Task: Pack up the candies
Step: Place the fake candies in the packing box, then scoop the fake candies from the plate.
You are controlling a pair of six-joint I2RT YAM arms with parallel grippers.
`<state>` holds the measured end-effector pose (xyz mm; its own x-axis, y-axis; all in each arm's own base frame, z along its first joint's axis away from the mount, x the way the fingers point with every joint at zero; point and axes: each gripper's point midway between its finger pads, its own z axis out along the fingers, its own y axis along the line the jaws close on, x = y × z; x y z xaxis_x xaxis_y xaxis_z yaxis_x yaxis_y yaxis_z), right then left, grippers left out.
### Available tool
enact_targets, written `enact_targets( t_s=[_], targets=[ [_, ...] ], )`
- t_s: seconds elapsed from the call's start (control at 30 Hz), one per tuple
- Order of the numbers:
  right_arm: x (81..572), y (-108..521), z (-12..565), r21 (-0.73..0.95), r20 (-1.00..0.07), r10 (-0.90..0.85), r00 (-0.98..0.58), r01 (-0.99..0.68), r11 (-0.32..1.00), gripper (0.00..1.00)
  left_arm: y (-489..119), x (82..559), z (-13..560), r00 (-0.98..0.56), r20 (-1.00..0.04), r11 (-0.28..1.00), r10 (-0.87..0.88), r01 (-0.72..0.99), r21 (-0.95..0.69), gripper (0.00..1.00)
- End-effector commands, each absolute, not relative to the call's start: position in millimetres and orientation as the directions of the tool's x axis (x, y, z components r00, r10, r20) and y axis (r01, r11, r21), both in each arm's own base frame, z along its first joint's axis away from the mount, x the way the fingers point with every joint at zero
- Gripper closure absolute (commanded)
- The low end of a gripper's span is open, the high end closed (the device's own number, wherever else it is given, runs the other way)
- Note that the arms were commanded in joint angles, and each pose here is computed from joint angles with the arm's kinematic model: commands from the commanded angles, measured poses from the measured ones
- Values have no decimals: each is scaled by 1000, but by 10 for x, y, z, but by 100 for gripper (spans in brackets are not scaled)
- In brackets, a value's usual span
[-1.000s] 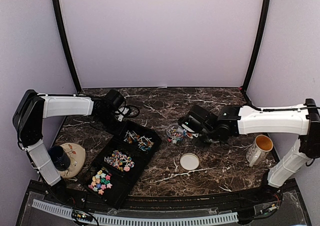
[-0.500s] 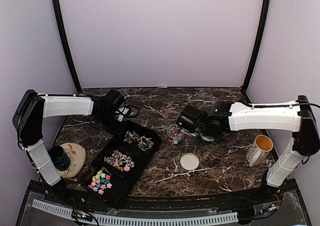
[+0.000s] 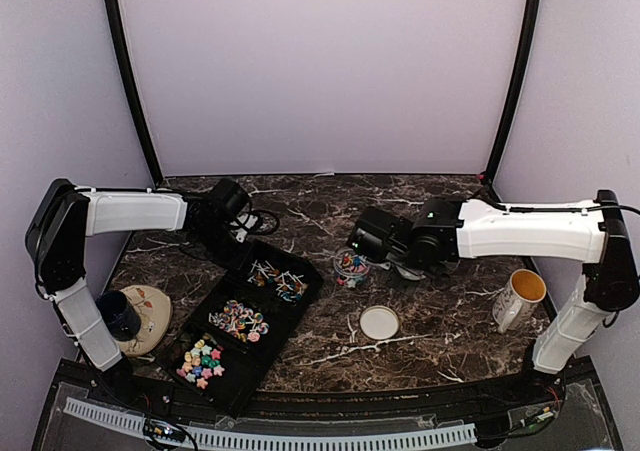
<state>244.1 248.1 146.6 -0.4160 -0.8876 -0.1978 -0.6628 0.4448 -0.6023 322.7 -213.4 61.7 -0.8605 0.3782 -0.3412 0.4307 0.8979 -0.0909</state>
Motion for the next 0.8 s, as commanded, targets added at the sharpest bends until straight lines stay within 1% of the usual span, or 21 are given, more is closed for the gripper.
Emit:
enact_targets(
  t_s=[0.0, 0.13, 0.2, 0.4, 0.6, 0.77],
  targets=[
    [2507, 2738, 1642, -593, -293, -878, -379, -648, 478, 100, -2218, 3381, 951, -823, -444, 890, 354, 442, -111, 100],
    [2487, 2984, 1753, -549, -366, -871, -329, -679, 487, 100, -2229, 3378, 961, -821, -446, 887, 355, 446, -115, 100],
    [2476, 3083, 1802, -547, -378, -875, -303, -689, 475, 100, -2234, 3376, 961, -821, -447, 886, 356, 449, -118, 100],
    [2358, 3388, 1794, -553, -340, -916, -211, -743, 377, 100, -2252, 3375, 987, -816, -455, 881, 357, 456, -125, 100],
    [2248, 3610, 1732, -541, -291, -943, -162, -785, 302, 100, -2257, 3377, 997, -814, -458, 880, 357, 458, -128, 100],
    [2204, 3701, 1614, -548, -209, -966, -151, -800, 244, 100, -2251, 3374, 985, -817, -455, 882, 356, 454, -126, 100]
  ],
)
